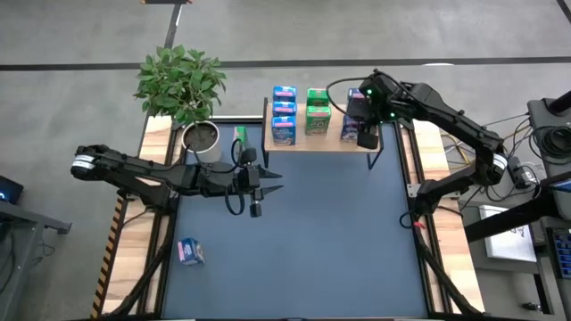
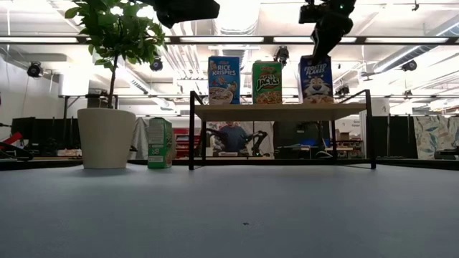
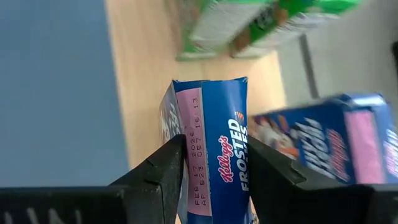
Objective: Stack cereal on shelf
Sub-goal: Put the right blue cereal box on the shelf aligned with the other blue cereal box
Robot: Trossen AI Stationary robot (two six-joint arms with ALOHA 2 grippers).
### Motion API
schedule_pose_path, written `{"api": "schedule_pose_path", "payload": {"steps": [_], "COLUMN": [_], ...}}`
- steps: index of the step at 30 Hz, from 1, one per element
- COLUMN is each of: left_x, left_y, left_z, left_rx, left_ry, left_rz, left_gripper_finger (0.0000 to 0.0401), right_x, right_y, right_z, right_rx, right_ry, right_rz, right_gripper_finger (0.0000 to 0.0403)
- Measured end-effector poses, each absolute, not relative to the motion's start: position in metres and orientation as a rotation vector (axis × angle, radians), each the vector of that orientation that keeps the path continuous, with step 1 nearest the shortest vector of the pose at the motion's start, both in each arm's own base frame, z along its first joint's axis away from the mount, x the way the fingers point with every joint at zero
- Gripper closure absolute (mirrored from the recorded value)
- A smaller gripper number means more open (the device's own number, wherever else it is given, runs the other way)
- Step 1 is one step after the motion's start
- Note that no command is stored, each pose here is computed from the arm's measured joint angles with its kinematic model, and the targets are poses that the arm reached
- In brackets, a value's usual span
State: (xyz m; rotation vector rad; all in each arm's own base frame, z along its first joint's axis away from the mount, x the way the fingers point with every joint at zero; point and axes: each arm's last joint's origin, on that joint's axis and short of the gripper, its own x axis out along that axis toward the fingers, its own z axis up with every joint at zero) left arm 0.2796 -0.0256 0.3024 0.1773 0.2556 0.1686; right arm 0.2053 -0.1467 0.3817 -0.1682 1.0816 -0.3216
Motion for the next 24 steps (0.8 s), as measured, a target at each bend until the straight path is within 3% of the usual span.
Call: {"api": "schedule_pose_path", "payload": {"steps": [9, 24], "left_x": [0.280, 0.279], "left_y": [-0.026, -0.026], "left_z": [0.302, 0.302], "left_rx": [0.178, 0.179], "left_ry": [0.257, 0.264], "left_rz": [0.169, 0.168], "left_gripper_finger": [0.0296, 0.0296], "right_x": [0.190, 0.190], "right_y": [-0.166, -0.169], "right_z": [0.383, 0.381], "right_rx": [-0.176, -0.170], "right_ry": [1.098, 1.059], "right_rz": [-0.389, -0.339], "right_gripper_finger": [0.0262, 0.0262]}}
